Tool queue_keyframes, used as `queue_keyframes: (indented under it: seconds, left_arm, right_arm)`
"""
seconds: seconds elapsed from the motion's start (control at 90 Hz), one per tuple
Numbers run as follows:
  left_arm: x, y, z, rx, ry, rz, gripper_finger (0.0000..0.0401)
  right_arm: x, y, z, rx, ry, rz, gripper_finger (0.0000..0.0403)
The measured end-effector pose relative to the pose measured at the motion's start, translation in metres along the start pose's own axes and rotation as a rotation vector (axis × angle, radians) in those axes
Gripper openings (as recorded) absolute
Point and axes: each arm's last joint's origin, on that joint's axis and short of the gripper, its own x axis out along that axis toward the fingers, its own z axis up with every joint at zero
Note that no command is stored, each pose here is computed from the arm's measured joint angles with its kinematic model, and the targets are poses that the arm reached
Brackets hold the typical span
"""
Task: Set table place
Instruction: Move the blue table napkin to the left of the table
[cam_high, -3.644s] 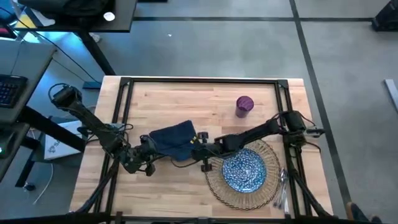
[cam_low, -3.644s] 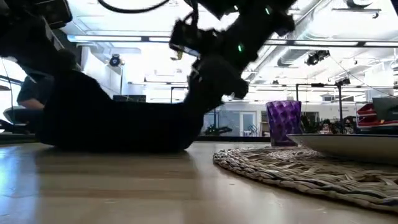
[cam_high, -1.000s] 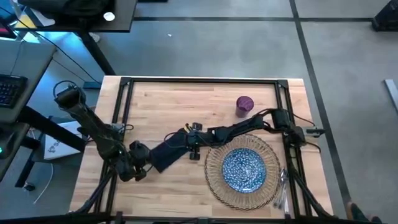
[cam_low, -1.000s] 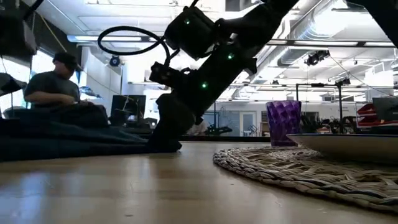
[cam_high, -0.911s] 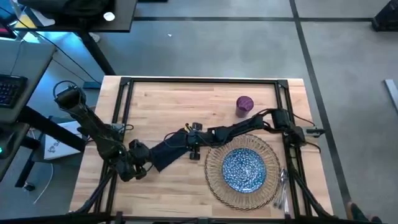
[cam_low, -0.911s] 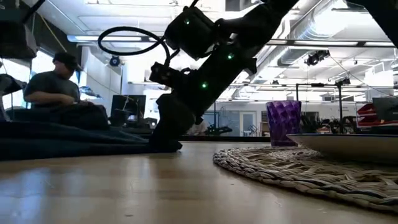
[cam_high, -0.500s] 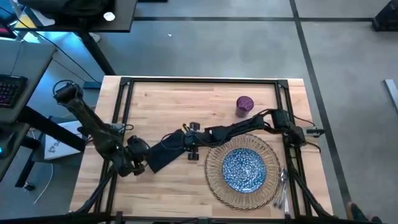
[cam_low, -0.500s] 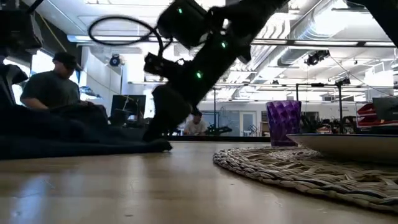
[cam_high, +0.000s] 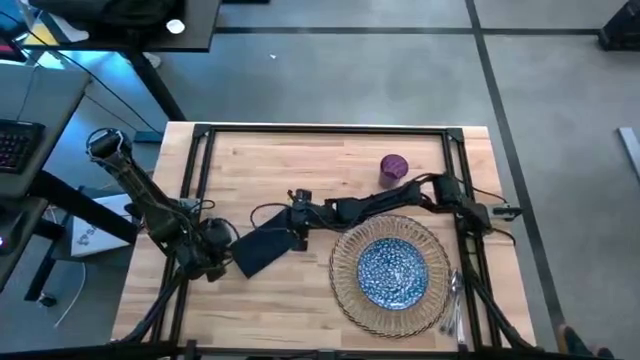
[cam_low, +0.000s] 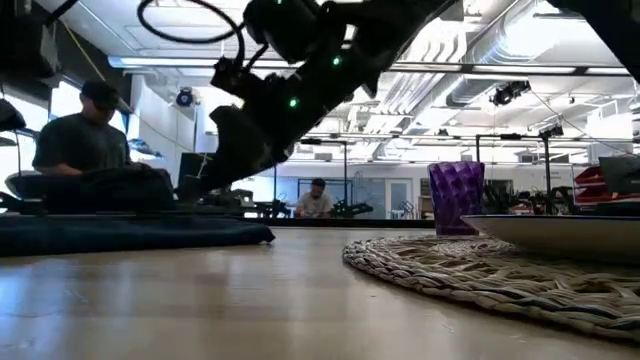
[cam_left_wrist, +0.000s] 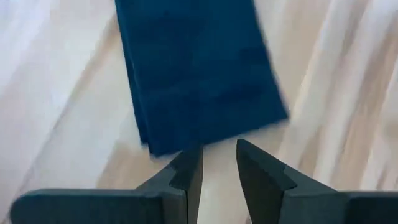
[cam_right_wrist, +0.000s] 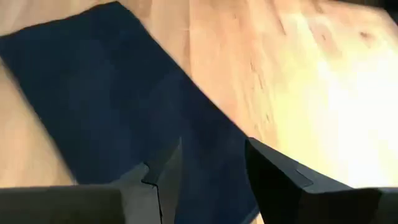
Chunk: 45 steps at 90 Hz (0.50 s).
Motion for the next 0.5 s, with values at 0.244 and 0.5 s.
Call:
queue_keyframes:
  seconds: [0.244, 0.5]
  left_arm:
    - [0.032, 0.002, 0.0, 0.113, -0.234, 0.089, 0.008]
    - [0.063, 0.01, -0.006, 0.081, -0.098, 0.09, 0.0081]
  right_arm:
    - [0.001, 0.023, -0.003, 0.009, -0.006, 0.23, 0.0146]
    - [0.005, 0.033, -0.018, -0.056, 0.089, 0.174, 0.0146]
